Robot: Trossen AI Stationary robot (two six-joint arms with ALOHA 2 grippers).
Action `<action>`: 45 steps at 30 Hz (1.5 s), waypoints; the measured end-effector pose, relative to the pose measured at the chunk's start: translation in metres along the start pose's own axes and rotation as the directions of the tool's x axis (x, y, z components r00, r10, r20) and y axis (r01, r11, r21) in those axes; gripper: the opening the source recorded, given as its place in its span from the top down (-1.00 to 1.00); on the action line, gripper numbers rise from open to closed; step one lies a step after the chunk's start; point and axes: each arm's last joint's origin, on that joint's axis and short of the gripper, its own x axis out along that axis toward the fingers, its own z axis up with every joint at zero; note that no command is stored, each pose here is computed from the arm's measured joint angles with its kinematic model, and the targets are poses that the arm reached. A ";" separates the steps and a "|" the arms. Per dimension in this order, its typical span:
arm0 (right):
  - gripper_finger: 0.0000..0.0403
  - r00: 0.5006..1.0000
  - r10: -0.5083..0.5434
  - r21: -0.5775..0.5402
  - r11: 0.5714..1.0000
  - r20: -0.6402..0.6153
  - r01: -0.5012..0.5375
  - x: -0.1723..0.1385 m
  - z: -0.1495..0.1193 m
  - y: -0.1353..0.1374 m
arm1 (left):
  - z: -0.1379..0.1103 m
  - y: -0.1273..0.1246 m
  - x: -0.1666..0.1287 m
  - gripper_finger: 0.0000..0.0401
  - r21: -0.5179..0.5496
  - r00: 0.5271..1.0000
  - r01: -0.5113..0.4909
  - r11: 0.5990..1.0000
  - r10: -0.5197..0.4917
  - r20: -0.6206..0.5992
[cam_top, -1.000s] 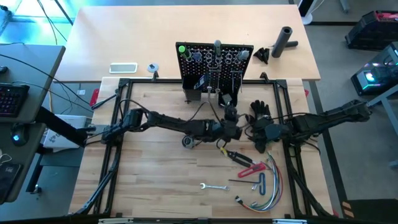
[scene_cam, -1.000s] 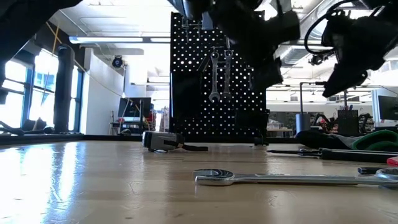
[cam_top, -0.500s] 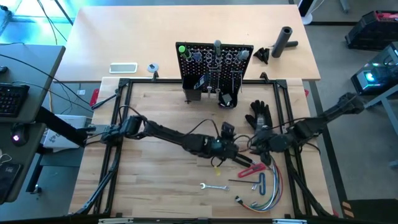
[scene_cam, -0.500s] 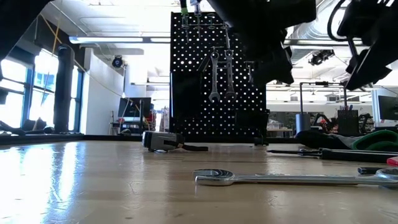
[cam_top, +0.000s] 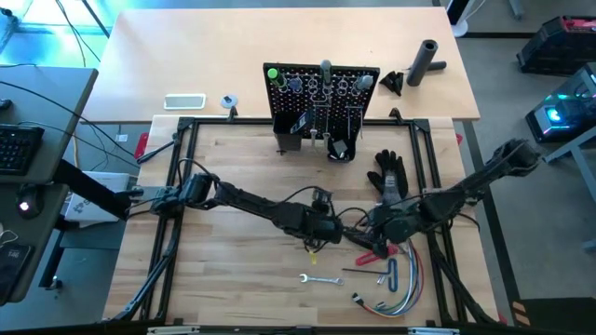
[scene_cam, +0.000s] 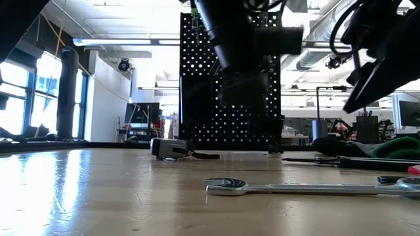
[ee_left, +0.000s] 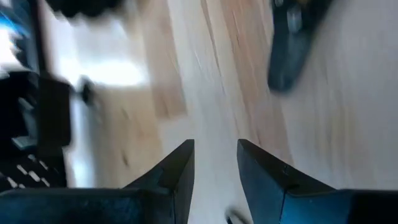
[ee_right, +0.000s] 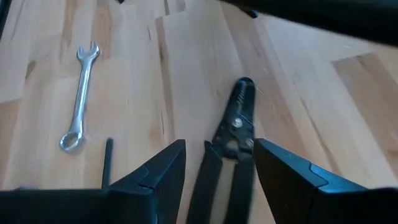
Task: Hang tools onto peg board
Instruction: Hang the gray tape measure on the peg board
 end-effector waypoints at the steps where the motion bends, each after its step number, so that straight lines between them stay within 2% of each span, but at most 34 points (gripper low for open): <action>1: 0.08 1.000 -0.001 -0.003 1.000 0.003 0.001 0.004 0.000 0.002 | -0.004 -0.001 0.002 0.43 -0.006 0.999 0.017 1.000 -0.017 -0.029; 8: 0.08 1.000 0.011 -0.041 0.999 0.022 -0.010 0.027 -0.002 0.011 | -0.032 -0.015 0.012 0.43 -0.022 0.975 0.088 0.996 -0.090 -0.202; 13: 0.08 1.000 0.008 -0.052 0.999 0.024 -0.007 0.035 -0.004 0.013 | -0.049 -0.017 0.012 0.43 -0.062 0.971 0.087 0.994 -0.098 -0.216; 18: 0.08 1.000 0.005 -0.051 0.999 0.030 -0.004 0.037 -0.004 0.013 | -0.068 -0.002 -0.004 0.43 -0.166 0.987 0.055 0.985 -0.078 -0.138; 22: 0.08 0.999 0.003 -0.059 0.998 0.036 -0.001 0.037 -0.003 0.013 | -0.088 0.014 -0.032 0.43 -0.274 0.999 0.050 0.960 -0.053 -0.001; 25: 0.08 0.999 0.001 -0.065 0.998 0.041 0.002 0.037 -0.003 0.013 | -0.108 0.020 -0.049 0.43 -0.329 0.993 0.099 0.939 -0.073 0.091; 29: 0.08 0.999 0.001 -0.065 0.998 0.041 0.002 0.037 -0.003 0.013 | -0.133 0.019 -0.065 0.43 -0.377 0.957 0.245 0.893 -0.162 0.239; 32: 0.08 0.999 0.001 -0.064 0.998 0.042 0.002 0.037 -0.003 0.013 | -0.147 0.012 -0.067 0.43 -0.368 0.900 0.387 0.846 -0.259 0.351; 35: 0.08 0.999 -0.006 -0.062 0.998 0.052 0.009 0.037 -0.002 0.013 | -0.150 0.004 -0.065 0.43 -0.347 0.860 0.453 0.821 -0.302 0.411; 45: 0.08 0.994 -0.013 -0.035 0.999 0.106 0.016 0.038 0.003 0.013 | -0.142 -0.019 -0.034 0.43 -0.212 0.871 0.446 0.870 -0.368 0.325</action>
